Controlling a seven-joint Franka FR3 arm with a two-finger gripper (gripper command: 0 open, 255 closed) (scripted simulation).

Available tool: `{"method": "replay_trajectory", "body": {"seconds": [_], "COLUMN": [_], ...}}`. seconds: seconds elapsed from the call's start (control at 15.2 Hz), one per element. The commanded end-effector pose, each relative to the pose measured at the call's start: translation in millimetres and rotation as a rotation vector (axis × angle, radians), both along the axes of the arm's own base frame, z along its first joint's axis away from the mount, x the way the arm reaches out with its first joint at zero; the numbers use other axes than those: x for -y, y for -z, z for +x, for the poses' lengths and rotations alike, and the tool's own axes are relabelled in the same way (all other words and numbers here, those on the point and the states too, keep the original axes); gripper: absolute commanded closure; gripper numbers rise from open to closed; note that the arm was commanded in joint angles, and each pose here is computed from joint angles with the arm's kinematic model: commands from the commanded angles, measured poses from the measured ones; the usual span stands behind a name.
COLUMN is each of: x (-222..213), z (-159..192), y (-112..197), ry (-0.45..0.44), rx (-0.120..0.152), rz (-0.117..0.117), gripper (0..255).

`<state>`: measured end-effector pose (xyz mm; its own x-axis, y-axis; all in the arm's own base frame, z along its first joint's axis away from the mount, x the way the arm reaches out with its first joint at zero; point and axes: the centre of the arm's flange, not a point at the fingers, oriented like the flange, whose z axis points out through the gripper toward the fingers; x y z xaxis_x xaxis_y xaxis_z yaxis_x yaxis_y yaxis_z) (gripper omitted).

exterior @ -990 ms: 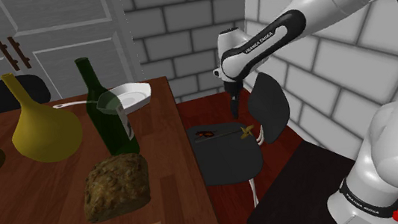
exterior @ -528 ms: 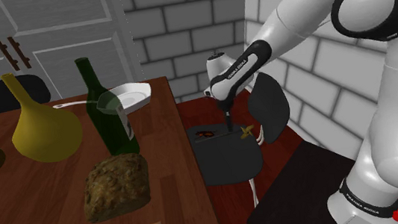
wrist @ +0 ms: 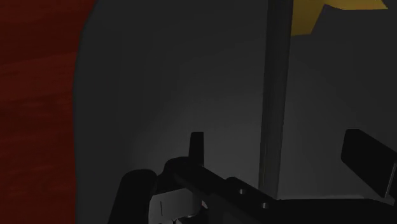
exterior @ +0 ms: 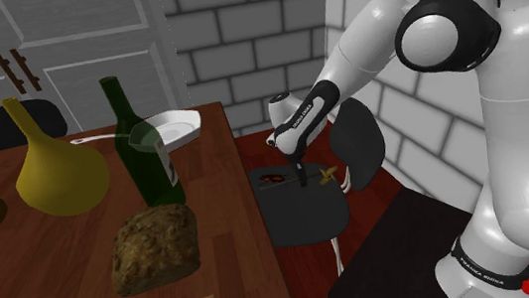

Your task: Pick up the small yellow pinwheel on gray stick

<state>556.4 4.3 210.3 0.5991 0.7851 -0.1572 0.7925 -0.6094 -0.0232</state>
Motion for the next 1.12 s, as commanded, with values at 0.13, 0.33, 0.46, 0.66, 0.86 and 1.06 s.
{"method": "replay_trajectory", "body": {"seconds": [0.13,0.33,0.46,0.66,0.86,1.06], "x": [0,0,1,-1,0,0], "z": [0,2,0,2,1,0], "y": [19,20,20,21,19,4], "ry": [-0.001,-0.001,-0.001,-0.001,-0.001,-0.001], "rx": [0.0,0.0,0.0,0.001,0.0,0.0], "rz": [0.0,0.0,0.0,0.0,0.0,0.0], "gripper": [0,255,255,255,255,255]}}
